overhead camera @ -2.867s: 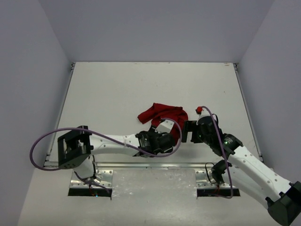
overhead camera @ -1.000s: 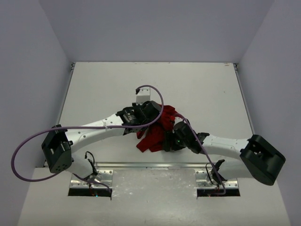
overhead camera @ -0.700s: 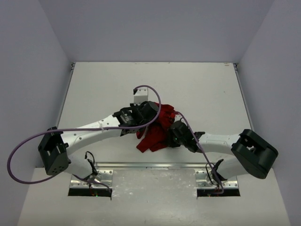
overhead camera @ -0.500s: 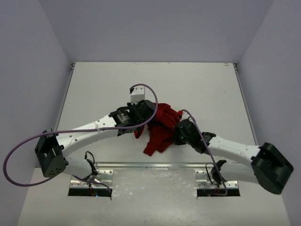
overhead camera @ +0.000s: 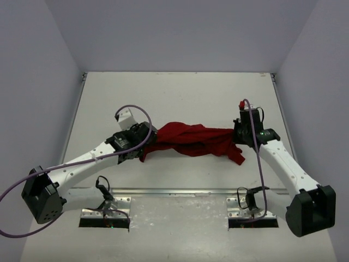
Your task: Fold and stack the t-shirts
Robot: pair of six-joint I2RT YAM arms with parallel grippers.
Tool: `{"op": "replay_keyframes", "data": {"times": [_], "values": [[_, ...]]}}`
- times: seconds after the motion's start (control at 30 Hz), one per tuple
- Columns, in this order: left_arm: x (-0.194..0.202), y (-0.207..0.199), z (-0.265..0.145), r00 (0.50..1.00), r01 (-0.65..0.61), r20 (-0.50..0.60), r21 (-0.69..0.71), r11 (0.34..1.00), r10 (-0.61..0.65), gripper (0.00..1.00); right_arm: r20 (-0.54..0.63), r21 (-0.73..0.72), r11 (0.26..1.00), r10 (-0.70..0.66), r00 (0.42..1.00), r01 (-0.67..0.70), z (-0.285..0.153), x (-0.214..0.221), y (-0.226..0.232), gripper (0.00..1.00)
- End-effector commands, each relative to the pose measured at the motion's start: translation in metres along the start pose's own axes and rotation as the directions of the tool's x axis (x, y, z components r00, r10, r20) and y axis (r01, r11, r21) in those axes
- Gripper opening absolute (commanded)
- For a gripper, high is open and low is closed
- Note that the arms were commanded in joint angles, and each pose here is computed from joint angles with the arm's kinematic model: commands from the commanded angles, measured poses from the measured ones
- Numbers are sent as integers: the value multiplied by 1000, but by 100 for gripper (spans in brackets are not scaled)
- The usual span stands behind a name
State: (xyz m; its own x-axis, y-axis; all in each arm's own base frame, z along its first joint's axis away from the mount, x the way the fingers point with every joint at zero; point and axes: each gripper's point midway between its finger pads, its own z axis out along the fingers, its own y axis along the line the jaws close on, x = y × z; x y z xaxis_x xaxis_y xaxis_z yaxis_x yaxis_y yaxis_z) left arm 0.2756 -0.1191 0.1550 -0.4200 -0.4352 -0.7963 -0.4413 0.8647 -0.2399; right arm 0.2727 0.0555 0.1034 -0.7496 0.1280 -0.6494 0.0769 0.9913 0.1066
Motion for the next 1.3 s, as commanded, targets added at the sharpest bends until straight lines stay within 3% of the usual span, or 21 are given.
{"op": "replay_keyframes", "data": {"times": [0.0,0.07,0.13,0.2,0.23,0.27,0.3,0.37,0.57,0.67,0.83,1.1,1.27], "values": [[15,25,8,995,96,-4,-47,994,-96,0,-32,85,996,-29,999,32,3,-26,-19,2],[25,33,10,995,97,-21,-49,994,-99,0,-65,89,995,-49,997,54,11,-38,-18,3],[31,40,12,996,87,-28,-62,994,-89,0,-86,71,995,-63,994,69,11,-59,-10,15],[33,43,12,996,80,-26,-65,995,-82,0,-10,-43,997,-63,998,62,-2,-87,14,31],[33,45,12,997,75,-25,-68,995,-77,1,13,-67,996,-53,999,54,-9,-94,19,52],[33,46,12,997,68,-27,-69,995,-70,0,25,-96,994,-41,999,44,-16,-100,25,93],[33,47,11,997,73,-25,-69,995,-75,0,29,-108,993,-39,999,42,-20,-100,26,99],[34,50,10,997,69,-27,-69,995,-71,0,28,-119,992,-29,999,32,-27,-92,26,99],[21,46,1,997,81,-16,-32,996,-81,0,-91,-132,986,95,991,-107,0,31,11,99],[9,42,-3,997,75,4,-21,997,-75,0,-95,-118,983,130,987,-141,6,57,4,99],[5,42,-5,998,57,11,-25,998,-57,0,-156,8,984,178,972,-179,22,73,-19,98],[4,40,-5,1000,3,7,-15,1000,-3,0,-103,-35,971,231,967,-236,28,64,-20,91],[0,35,-8,1000,-9,4,4,1000,9,0,-91,-30,947,315,945,-319,29,52,-43,85]]}}
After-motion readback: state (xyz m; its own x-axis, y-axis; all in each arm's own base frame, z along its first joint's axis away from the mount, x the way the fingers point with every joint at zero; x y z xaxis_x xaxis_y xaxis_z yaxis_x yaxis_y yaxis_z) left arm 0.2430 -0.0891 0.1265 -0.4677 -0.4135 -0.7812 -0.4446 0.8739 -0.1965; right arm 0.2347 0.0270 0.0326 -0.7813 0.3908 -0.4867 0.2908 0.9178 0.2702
